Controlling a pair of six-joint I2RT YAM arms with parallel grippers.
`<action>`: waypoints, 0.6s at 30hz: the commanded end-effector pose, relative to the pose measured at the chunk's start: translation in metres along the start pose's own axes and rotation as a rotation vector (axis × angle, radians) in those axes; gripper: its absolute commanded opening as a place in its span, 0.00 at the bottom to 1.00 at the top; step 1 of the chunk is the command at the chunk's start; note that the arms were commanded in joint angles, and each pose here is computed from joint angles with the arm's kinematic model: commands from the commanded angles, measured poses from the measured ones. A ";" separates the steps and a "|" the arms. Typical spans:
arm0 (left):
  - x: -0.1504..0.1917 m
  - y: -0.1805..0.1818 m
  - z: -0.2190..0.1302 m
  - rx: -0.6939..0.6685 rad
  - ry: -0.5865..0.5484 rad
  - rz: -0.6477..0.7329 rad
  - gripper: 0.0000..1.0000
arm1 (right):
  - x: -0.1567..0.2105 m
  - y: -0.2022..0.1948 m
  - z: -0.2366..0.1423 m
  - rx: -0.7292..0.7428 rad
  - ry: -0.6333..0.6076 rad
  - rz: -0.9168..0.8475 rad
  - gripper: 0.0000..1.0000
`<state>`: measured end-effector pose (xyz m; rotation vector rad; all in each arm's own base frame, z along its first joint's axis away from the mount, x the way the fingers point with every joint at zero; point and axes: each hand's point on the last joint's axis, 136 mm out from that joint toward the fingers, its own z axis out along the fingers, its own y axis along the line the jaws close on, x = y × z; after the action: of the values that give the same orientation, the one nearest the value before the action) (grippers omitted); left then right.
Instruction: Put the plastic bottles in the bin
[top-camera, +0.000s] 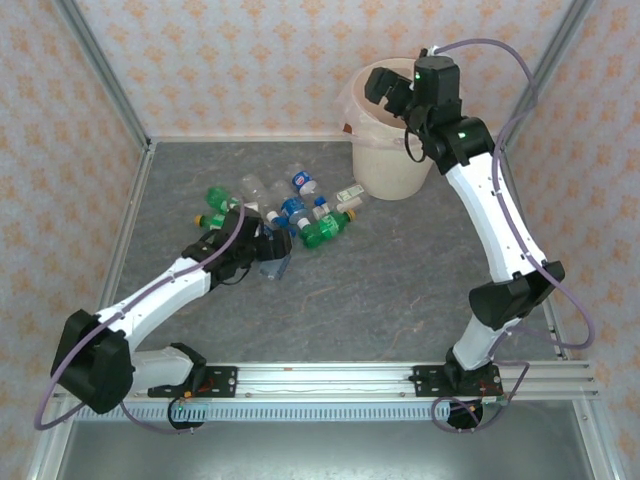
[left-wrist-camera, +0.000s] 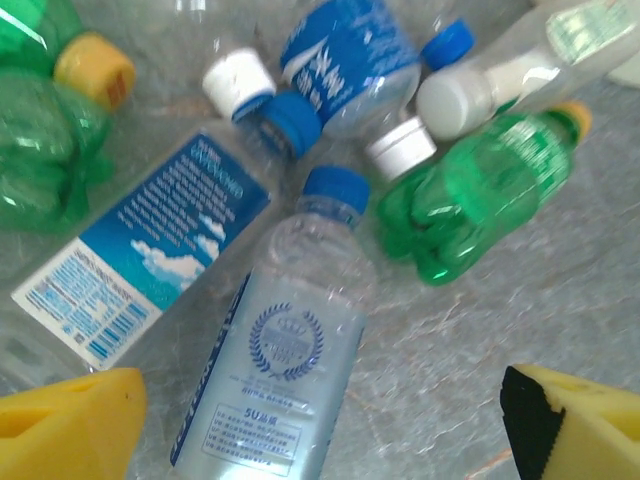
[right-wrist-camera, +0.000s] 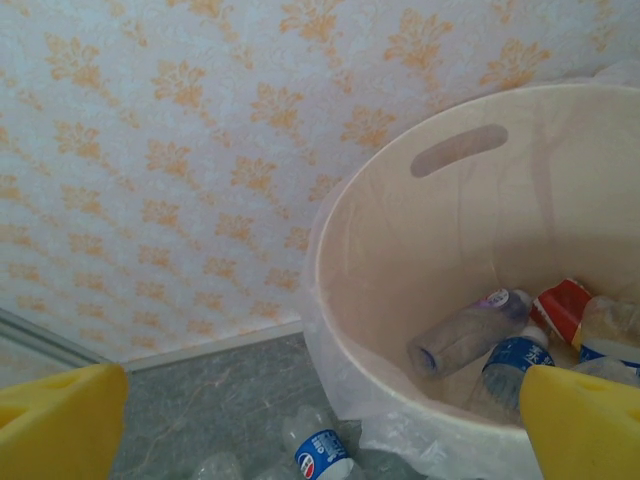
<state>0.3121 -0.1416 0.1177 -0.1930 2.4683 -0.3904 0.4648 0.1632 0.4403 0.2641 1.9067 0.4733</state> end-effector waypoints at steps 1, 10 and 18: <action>0.015 0.009 0.008 -0.022 0.063 -0.010 0.89 | 0.001 0.004 -0.015 -0.016 0.008 -0.008 1.00; 0.042 0.018 0.033 -0.043 0.156 0.013 0.85 | 0.011 0.004 -0.024 -0.023 0.030 0.003 1.00; 0.052 0.015 0.044 -0.017 0.191 0.021 0.83 | 0.016 -0.001 -0.028 -0.010 0.034 0.007 1.00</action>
<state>0.2949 -0.1461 0.0540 -0.1687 2.6598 -0.3673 0.4435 0.1661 0.4279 0.2499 1.9513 0.4866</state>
